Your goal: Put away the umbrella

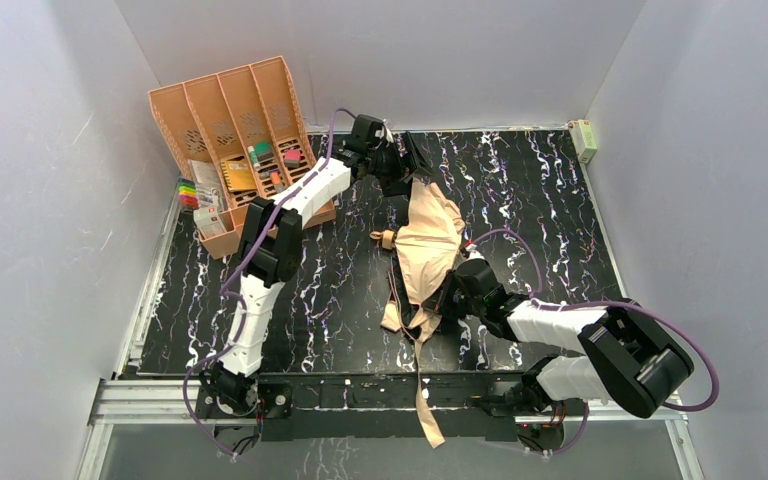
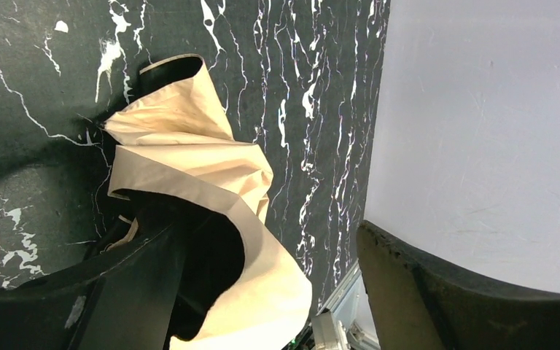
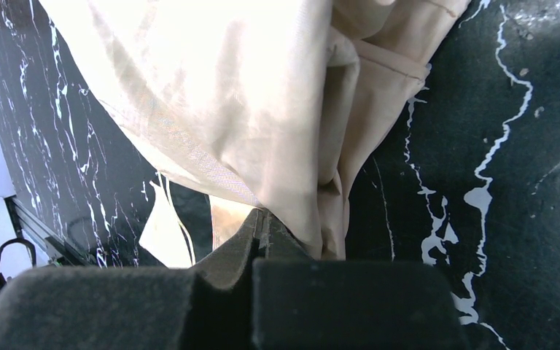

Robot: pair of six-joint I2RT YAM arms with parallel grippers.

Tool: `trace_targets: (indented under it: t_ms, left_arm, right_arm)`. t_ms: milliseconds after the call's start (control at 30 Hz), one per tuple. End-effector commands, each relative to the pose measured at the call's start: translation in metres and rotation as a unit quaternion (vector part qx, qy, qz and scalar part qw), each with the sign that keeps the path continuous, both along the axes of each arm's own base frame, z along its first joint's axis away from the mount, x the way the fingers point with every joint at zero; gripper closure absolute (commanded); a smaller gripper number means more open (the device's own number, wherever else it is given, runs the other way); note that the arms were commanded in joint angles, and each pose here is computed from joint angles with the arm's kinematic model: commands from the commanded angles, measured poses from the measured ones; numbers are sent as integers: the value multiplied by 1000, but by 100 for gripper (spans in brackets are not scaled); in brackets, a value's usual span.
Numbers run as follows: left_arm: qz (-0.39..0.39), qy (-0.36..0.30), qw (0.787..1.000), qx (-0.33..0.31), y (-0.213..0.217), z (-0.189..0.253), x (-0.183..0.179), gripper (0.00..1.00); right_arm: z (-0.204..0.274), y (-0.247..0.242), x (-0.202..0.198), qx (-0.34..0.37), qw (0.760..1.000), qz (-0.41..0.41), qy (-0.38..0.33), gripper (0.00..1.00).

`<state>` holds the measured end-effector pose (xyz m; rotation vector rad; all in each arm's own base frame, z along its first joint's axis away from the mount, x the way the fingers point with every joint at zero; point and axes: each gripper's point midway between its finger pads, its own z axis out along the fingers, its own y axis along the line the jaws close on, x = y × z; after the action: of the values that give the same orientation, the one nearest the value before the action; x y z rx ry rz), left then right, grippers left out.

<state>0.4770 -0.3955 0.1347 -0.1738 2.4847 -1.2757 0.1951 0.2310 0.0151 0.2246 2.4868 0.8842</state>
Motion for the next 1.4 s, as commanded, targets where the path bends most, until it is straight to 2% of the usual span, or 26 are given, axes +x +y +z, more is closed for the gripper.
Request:
trace_targets:
  t_ms: [0,200,300,467,567,800,1000,1133,1367]
  left_arm:
    - [-30,-5,999,-23,-10,26,-8,21]
    - [-40,-1,999,-10,-10,18,-8,42]
    - [-47,-3,999,-12,-12,18,-9,60]
    - [-57,-11,998,-14,-13,20,-9,82]
    - [-66,-20,997,-20,-14,28,-11,100]
    - [-108,-108,986,-60,-19,99,-25,100]
    - [-155,-192,967,-56,-18,153,-87,100]
    - [-166,-213,962,-45,-10,160,-131,100]
    - [-151,-232,961,-9,10,140,-205,100]
  right_arm:
    - [-55,-45,-43,-110,990,2,90,100]
    - [-55,-46,-43,-111,990,2,91,100]
    - [-56,-46,-43,-111,990,1,92,100]
    - [-57,-46,-44,-112,989,1,93,100]
    - [-56,-43,-47,-106,989,10,101,100]
    - [-52,-38,-44,-95,990,9,99,100]
    - [-42,-21,-29,-69,994,6,86,100]
    - [-30,-8,-13,-53,996,1,73,100]
    - [-9,4,9,-42,998,-9,44,100]
